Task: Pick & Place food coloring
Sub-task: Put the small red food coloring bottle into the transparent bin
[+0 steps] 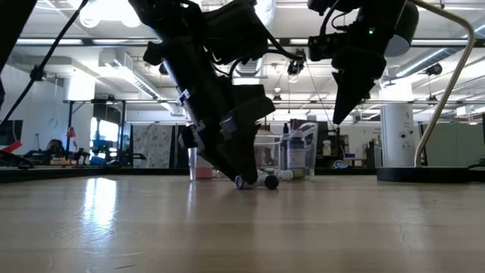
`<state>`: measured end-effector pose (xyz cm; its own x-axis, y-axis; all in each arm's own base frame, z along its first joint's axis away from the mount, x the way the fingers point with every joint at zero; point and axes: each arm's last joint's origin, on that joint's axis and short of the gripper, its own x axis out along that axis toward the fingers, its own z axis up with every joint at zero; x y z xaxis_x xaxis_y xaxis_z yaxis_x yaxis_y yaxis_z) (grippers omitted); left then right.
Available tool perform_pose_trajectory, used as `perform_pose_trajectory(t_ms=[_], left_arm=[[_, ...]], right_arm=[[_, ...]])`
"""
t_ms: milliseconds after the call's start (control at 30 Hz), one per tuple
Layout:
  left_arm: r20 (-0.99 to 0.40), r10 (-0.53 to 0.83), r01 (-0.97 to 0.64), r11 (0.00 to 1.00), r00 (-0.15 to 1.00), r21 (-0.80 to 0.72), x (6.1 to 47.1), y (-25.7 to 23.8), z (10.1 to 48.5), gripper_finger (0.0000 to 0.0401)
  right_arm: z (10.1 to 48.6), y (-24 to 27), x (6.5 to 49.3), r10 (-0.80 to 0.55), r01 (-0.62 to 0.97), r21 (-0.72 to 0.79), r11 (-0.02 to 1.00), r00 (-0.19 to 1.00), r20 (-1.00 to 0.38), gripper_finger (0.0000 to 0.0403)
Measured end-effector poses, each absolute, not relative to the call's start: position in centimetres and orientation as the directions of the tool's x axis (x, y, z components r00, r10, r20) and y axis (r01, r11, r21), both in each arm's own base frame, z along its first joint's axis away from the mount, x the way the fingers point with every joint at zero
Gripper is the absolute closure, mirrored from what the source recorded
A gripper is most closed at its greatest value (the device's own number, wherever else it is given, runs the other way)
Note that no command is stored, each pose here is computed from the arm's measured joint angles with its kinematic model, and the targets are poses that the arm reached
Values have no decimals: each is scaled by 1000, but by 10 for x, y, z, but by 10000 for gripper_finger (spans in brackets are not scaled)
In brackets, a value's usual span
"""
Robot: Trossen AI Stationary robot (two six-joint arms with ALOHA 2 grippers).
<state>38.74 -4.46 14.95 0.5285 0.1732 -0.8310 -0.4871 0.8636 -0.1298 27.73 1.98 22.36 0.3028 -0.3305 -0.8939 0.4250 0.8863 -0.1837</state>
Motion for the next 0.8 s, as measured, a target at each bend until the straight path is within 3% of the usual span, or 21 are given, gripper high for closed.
perform_pose_trajectory(t_ms=[400,633,800], left_arm=[[-830,175,-444,891,529,-94,387,-44,151,364],[-776,192,-435,893,601,-116,381,-43,185,370],[-624,419,-547,837,659,-15,366,-29,236,366]], right_arm=[[223,20,278,-330,426,-182,886,306,-893,177],[223,20,278,-330,426,-182,886,305,-893,177],[223,20,278,-330,427,-182,886,304,-894,177]])
